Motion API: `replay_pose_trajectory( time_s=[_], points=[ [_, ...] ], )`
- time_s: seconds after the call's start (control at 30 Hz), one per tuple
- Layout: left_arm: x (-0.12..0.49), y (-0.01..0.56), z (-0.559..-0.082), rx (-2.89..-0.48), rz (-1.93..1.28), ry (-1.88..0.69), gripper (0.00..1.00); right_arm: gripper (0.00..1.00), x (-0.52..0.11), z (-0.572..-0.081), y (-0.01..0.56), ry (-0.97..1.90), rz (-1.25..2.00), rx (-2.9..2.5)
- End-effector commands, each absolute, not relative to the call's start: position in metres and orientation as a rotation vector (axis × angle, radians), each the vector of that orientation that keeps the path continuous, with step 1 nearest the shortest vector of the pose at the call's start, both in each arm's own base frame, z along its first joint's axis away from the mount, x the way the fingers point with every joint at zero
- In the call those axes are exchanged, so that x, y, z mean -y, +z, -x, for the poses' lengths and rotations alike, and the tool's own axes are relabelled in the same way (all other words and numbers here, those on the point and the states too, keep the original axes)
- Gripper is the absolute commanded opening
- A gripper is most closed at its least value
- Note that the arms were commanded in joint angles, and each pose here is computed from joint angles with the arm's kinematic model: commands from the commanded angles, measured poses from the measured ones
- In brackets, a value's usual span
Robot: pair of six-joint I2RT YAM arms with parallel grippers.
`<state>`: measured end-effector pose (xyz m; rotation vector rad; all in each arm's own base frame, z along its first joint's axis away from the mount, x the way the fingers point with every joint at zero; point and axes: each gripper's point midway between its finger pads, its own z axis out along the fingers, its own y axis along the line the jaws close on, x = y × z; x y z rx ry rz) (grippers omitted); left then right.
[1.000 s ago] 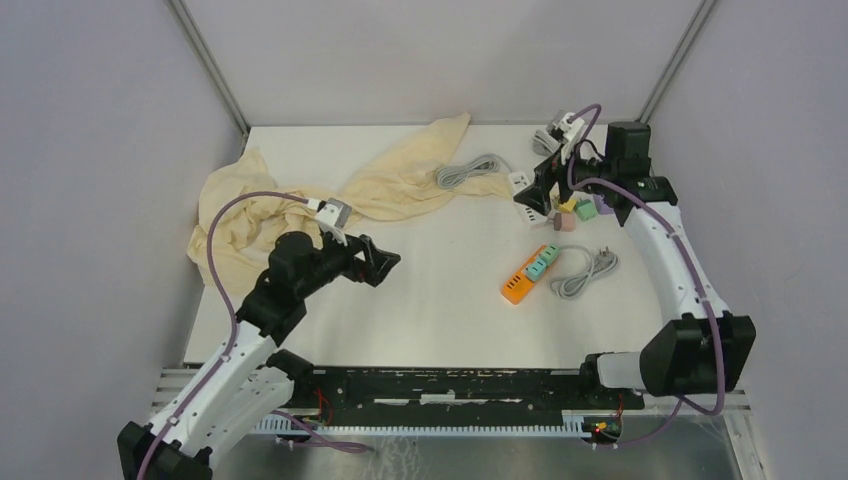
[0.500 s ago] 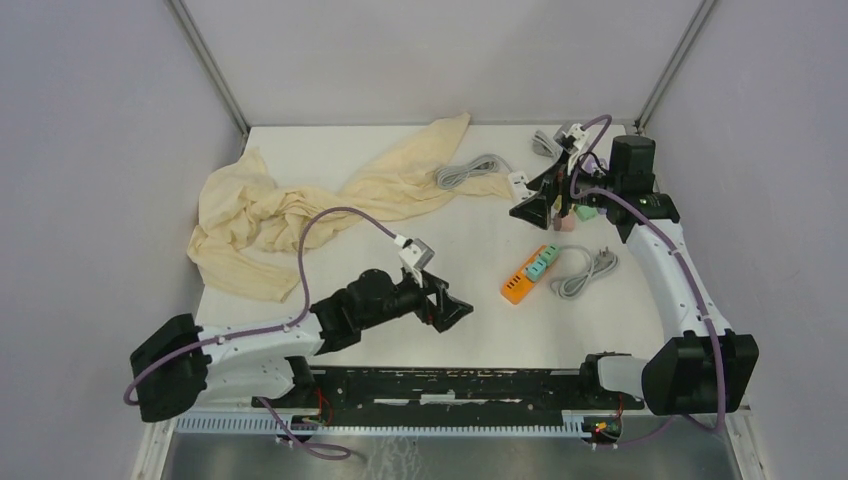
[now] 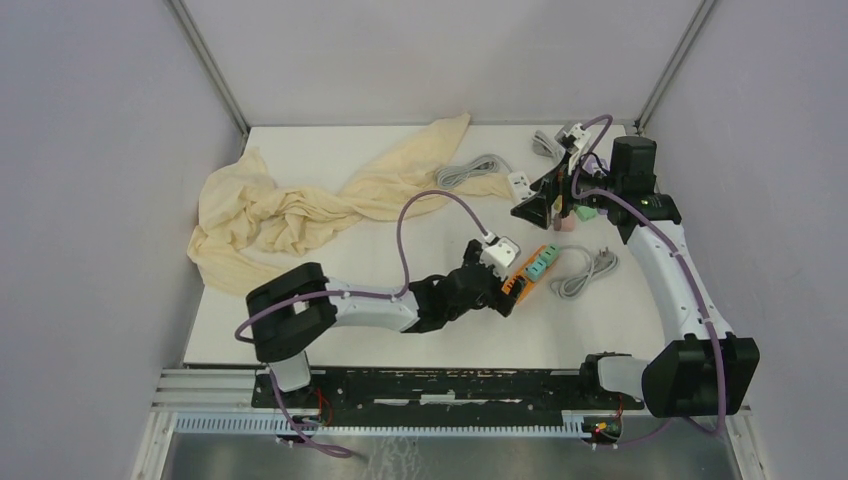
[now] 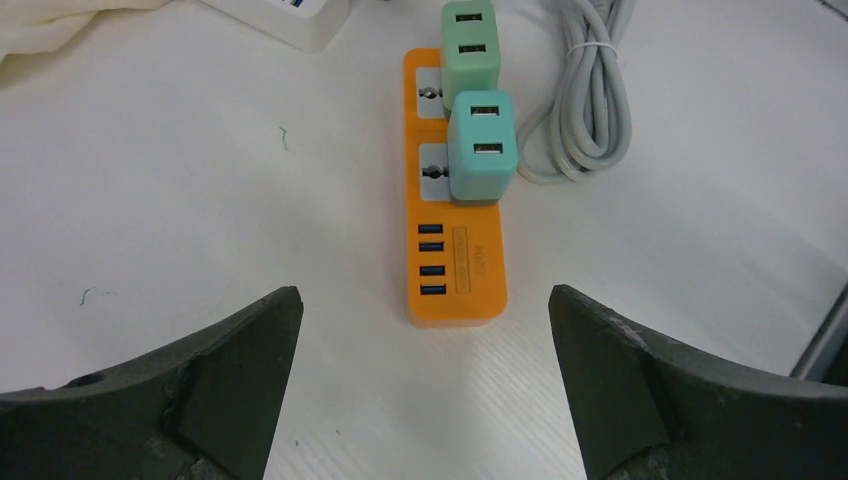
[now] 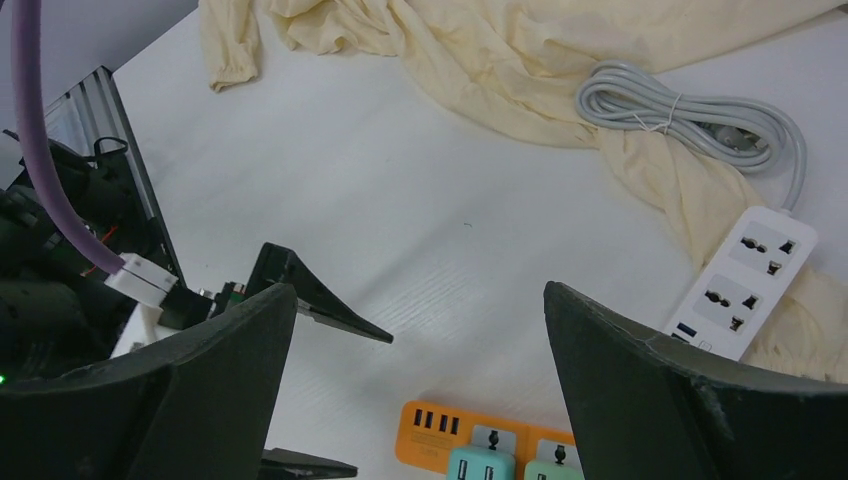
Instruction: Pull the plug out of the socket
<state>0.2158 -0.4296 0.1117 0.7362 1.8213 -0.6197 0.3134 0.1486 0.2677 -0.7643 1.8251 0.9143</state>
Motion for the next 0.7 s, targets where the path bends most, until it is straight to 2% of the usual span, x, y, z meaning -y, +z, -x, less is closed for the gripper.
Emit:
replay_pose_trajectory(
  time_s=[0.0,0.23,0.37,0.6,0.67],
  points=[
    [0.446,0.098,-0.229,-1.875,-0.778,-0.506,0.99,1.00,-0.145,-0.317,0.292,0.854,0.777,-1.770],
    [0.474,0.083,-0.221,-1.966,-0.812,-0.582,0.99,1.00,-0.143,-0.320,0.288,0.848,0.767,-1.782],
    [0.484,0.074,-0.220,-2.005,-0.827,-0.589,0.93,1.00,-0.143,-0.322,0.285,0.858,0.763,-1.791],
    [0.489,0.052,-0.230,-2.100,-0.834,-0.456,0.88,1.00,-0.142,-0.323,0.284,0.851,0.758,-1.796],
    [0.489,0.049,-0.231,-2.105,-0.845,-0.438,0.82,1.00,-0.141,-0.324,0.283,0.852,0.755,-1.797]
  ],
)
